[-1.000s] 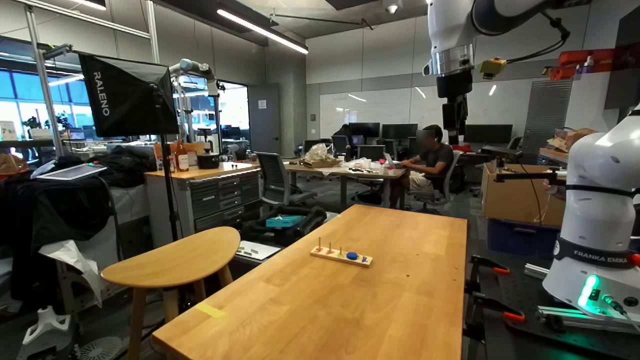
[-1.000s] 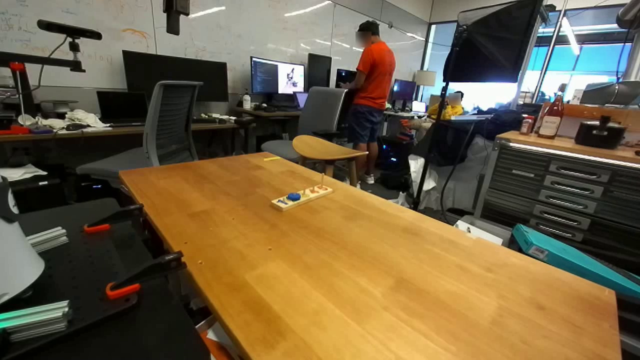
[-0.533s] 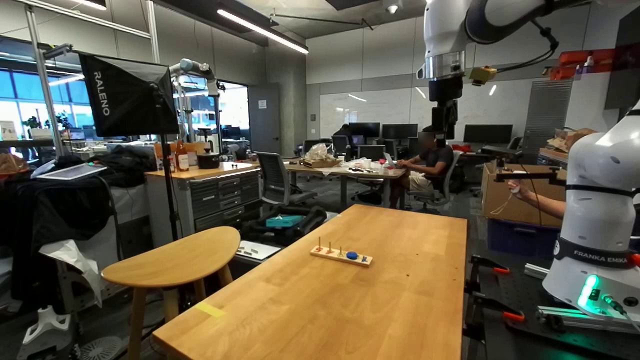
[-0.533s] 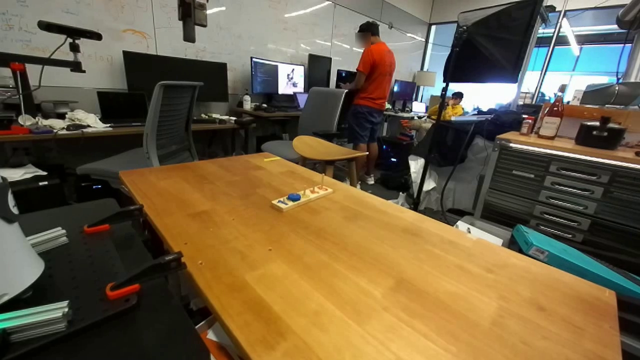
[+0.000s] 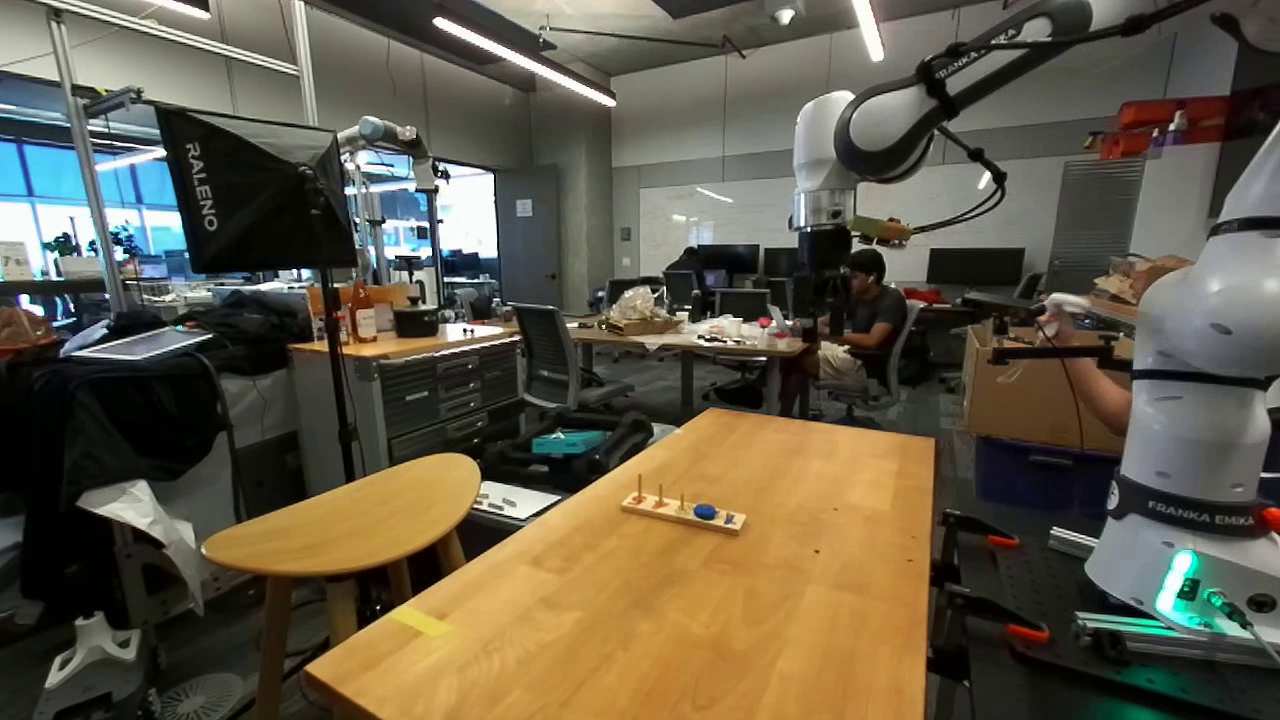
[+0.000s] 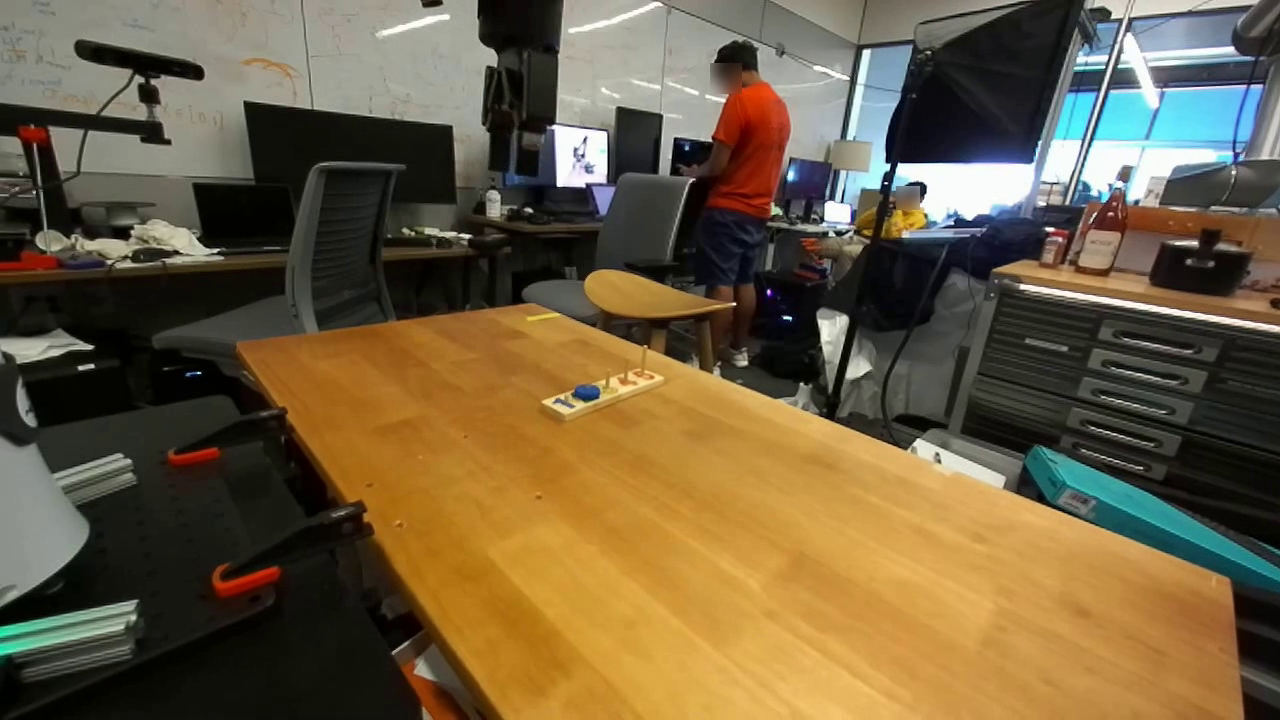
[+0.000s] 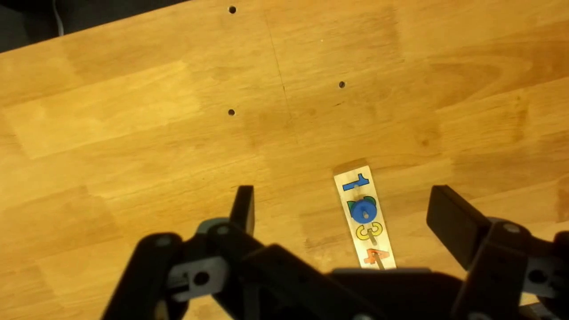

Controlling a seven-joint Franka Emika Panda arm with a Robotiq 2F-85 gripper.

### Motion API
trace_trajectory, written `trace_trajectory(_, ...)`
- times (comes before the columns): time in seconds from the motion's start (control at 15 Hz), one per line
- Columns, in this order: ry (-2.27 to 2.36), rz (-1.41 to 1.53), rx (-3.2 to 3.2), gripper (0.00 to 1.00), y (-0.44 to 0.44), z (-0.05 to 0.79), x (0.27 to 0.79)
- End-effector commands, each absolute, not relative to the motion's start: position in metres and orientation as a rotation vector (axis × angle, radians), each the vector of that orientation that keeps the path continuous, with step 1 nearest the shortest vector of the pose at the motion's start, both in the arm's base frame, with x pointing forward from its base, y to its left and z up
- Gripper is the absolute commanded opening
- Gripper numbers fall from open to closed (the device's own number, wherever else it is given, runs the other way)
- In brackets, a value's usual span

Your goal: Put the blue disk on the rack on the table

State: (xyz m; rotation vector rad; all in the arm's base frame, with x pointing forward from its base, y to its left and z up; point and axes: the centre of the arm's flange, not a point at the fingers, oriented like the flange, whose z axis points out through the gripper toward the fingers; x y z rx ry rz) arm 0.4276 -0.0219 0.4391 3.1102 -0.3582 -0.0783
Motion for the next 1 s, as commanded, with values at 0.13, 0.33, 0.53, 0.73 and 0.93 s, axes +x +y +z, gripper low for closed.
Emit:
trace_trajectory(0.13,-0.339,-0.050,3.109,1.00,-0.016,0.447,0.426)
trace_trajectory(0.33,-0.346,-0.120,3.097,1.00,-0.009,0.395,0.441)
trace_trajectory(0.53,-0.346,-0.163,3.087,1.00,0.002,0.345,0.461)
trace_trajectory(0.73,-0.359,-0.172,3.071,1.00,0.020,0.299,0.485)
trace_trajectory(0.93,-0.399,-0.148,3.057,1.00,0.032,0.261,0.510)
